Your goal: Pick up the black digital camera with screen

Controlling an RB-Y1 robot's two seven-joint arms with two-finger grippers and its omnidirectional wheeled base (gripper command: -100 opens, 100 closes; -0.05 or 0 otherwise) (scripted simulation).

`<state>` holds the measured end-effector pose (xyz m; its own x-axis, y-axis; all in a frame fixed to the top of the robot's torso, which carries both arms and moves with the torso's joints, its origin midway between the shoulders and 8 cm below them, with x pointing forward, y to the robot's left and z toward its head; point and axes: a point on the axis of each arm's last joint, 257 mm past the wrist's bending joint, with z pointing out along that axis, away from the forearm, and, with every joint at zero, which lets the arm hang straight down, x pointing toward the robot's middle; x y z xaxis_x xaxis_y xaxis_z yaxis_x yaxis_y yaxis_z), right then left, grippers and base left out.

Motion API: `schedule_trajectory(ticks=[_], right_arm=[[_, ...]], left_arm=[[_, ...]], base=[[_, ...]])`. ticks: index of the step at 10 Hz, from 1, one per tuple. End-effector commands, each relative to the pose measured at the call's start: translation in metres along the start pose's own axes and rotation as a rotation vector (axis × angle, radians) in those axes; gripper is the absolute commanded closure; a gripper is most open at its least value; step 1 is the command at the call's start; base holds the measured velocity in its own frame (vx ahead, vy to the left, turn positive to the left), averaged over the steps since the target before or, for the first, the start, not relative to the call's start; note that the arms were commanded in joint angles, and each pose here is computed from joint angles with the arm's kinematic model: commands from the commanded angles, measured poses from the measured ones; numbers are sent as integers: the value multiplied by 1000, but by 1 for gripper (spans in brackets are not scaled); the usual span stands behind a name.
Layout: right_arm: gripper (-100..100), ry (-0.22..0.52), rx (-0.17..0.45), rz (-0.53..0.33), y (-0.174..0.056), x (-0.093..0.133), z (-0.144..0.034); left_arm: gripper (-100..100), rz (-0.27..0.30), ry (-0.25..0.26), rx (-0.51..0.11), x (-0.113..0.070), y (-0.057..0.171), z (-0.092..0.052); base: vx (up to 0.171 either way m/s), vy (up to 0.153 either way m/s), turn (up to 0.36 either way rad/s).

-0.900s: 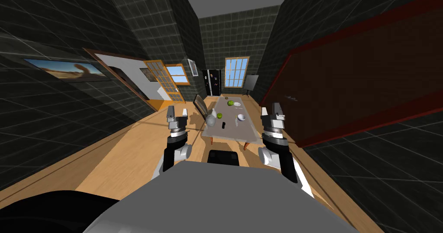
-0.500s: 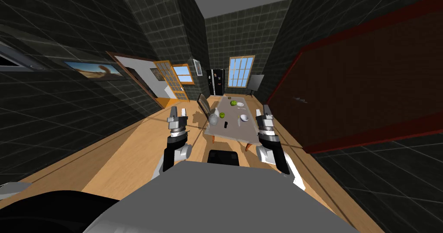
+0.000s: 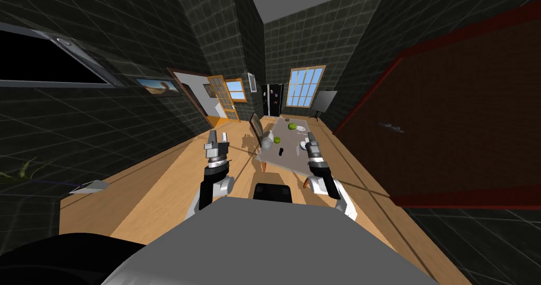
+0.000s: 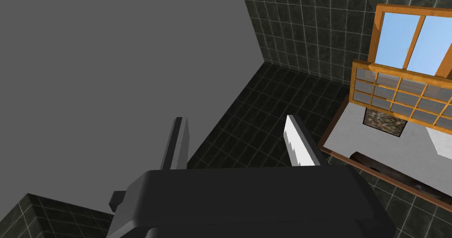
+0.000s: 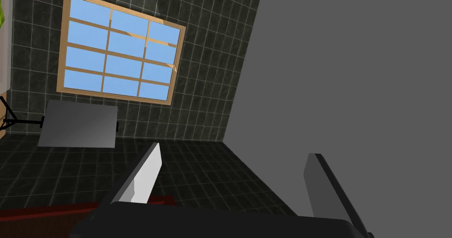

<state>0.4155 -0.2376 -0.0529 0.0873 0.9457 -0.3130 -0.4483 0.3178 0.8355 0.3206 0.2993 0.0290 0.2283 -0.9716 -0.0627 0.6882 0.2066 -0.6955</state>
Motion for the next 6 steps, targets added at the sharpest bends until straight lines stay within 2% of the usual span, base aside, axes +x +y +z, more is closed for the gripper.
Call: schedule_trajectory(ticks=[1, 2, 3, 6], right_arm=[[-100, 16, 41, -11, -19, 5, -2], [-100, 37, 75, -26, -35, 13, -1], [-100, 60, 112, -41, -52, 22, 0], [-100, 94, 190, -58, -88, 34, -7]], left_arm=[[0, 0, 0, 0, 0, 0, 0], [0, 0, 0, 0, 0, 0, 0], [0, 0, 0, 0, 0, 0, 0], [0, 0, 0, 0, 0, 0, 0]], base=[[-44, 5, 93], [-39, 10, 151], [-51, 16, 330], [-32, 8, 145]])
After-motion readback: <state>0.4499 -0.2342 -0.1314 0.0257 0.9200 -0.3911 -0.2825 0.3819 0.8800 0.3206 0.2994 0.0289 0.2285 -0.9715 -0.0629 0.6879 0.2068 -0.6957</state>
